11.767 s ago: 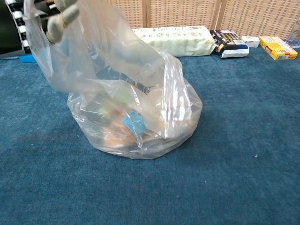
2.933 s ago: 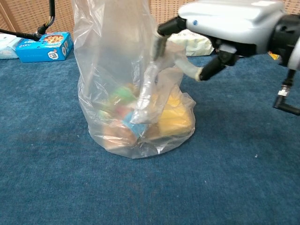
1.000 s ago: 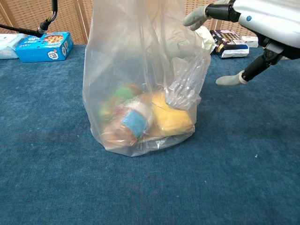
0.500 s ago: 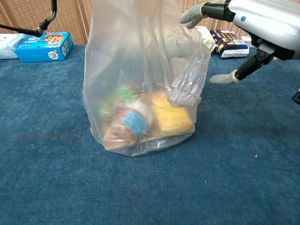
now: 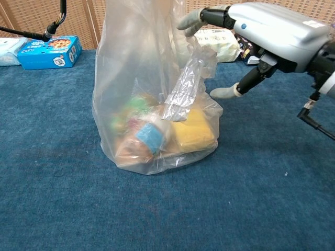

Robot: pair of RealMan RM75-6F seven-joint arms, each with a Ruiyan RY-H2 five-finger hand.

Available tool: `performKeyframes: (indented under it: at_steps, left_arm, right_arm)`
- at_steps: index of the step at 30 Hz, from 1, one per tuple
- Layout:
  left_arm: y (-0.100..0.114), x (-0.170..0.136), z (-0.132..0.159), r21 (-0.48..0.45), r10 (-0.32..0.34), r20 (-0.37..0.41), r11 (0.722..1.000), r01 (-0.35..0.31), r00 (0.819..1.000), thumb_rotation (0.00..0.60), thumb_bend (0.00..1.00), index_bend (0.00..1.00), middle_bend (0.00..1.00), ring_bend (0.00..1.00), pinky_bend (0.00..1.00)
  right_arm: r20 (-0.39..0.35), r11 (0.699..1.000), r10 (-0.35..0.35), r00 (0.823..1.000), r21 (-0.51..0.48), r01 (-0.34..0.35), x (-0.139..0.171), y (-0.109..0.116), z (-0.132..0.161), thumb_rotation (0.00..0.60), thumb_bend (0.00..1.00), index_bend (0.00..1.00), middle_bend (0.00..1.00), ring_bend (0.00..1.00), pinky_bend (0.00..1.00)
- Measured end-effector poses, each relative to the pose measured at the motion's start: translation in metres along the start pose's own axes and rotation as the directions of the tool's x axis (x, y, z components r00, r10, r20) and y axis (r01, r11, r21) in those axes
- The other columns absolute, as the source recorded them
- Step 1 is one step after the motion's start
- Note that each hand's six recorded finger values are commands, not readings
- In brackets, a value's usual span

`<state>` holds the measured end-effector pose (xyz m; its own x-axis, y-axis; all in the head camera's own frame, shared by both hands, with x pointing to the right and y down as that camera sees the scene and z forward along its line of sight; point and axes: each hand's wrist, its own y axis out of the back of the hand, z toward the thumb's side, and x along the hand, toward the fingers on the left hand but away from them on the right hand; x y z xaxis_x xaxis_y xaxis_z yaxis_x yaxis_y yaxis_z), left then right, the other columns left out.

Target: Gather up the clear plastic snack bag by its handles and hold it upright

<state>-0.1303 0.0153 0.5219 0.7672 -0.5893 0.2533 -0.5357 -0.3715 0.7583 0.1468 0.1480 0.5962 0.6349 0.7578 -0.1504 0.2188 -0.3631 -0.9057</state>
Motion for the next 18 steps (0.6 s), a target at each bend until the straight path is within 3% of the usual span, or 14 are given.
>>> performKeyframes:
  at_steps: [10,18]
  left_arm:
    - [-0.001,-0.002,0.001,0.005,-0.001,0.0,1.0,0.001,1.0,0.0,0.2,0.48,0.48,0.45,0.51]
    - [-0.003,-0.001,0.001,0.008,-0.004,-0.001,1.0,0.004,1.0,0.0,0.2,0.48,0.48,0.45,0.51]
  right_arm:
    - [0.024,1.0,-0.014,1.0,-0.024,0.015,-0.015,-0.017,0.002,0.6,0.21,0.17,0.21,0.12,0.08]
    - [0.036,0.995,-0.054,0.998,-0.084,0.057,-0.032,-0.012,0.008,0.6,0.21,0.18,0.21,0.13,0.08]
